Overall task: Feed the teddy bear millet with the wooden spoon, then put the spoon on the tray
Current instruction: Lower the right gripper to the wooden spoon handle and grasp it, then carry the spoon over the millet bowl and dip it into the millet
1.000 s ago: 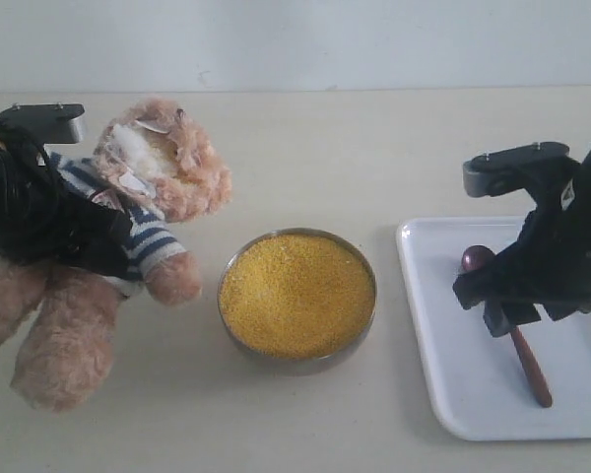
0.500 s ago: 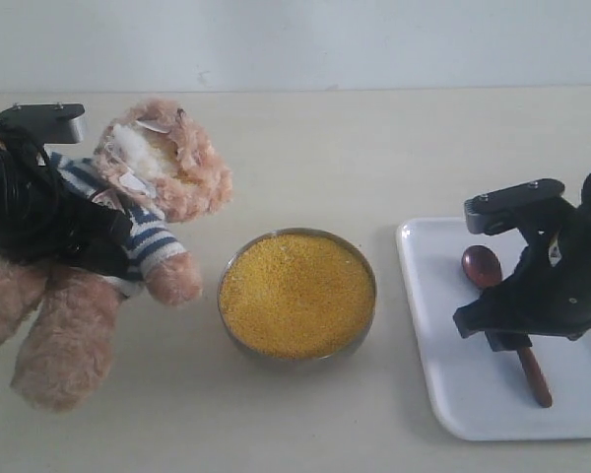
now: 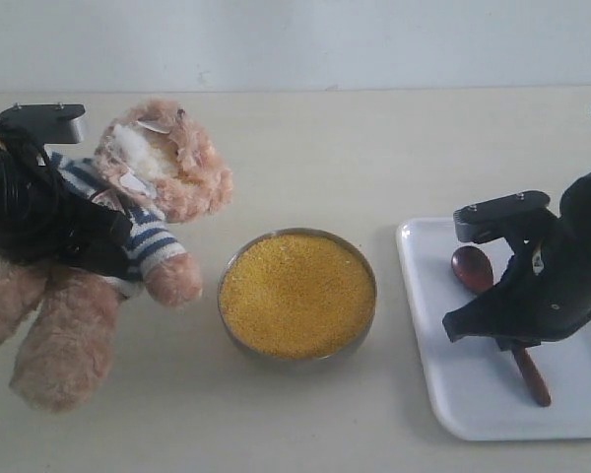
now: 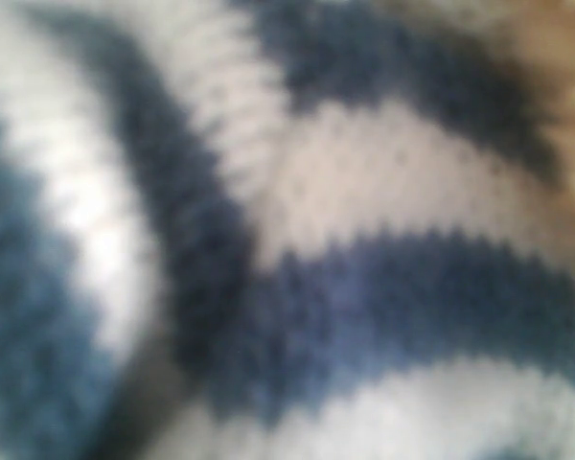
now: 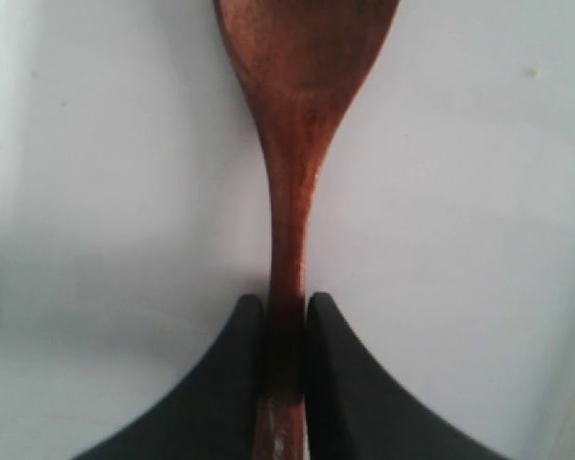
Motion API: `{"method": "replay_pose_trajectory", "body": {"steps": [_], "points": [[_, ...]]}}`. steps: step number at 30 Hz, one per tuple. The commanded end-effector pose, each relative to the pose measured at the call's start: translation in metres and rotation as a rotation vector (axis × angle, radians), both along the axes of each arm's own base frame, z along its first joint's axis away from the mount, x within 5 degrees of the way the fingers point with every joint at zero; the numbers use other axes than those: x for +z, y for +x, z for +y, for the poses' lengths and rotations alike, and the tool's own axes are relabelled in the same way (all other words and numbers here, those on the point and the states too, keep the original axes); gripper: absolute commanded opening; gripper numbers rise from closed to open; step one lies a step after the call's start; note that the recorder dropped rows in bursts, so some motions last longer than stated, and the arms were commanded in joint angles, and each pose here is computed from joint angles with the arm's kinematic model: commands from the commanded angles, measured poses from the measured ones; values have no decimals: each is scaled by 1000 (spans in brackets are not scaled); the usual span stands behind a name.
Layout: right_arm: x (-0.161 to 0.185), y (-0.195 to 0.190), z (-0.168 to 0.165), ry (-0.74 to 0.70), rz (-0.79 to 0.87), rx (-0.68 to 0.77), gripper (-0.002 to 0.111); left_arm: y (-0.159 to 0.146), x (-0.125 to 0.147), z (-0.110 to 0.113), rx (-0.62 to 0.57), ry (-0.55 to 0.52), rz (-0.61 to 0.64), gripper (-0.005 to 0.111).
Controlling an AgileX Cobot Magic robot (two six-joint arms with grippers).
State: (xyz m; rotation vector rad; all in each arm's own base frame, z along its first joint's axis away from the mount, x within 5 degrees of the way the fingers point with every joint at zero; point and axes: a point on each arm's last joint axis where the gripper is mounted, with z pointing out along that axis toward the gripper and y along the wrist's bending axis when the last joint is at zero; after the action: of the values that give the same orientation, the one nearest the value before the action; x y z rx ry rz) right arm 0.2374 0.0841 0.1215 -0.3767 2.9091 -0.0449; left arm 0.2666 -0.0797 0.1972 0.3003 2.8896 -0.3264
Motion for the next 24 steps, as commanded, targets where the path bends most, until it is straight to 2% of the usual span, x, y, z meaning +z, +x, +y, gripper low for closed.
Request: {"method": "replay_pose_trajectory", "body": {"steps": [1,7,10,12,17,24], "points": [[9,1,-1,-32,14,52,0,-1,3,0,-2,-10,-7,4],[78,2,-1,-60,-105,201,0,-1,3,0,-2,-10,-7,4],[115,-7,13,-127,-133,401,0,-1,3,0,-2,-10,-7,4],[131,-18,29,-228,-121,534,0,-1,3,0,-2,-10,-7,4],[140,-36,71,-599,-83,792,0,-1,3,0,-5,-10,-8,4],[121,-58,149,-816,-206,1139,0,-2,3,0,-16,-7,-7,4]]}}
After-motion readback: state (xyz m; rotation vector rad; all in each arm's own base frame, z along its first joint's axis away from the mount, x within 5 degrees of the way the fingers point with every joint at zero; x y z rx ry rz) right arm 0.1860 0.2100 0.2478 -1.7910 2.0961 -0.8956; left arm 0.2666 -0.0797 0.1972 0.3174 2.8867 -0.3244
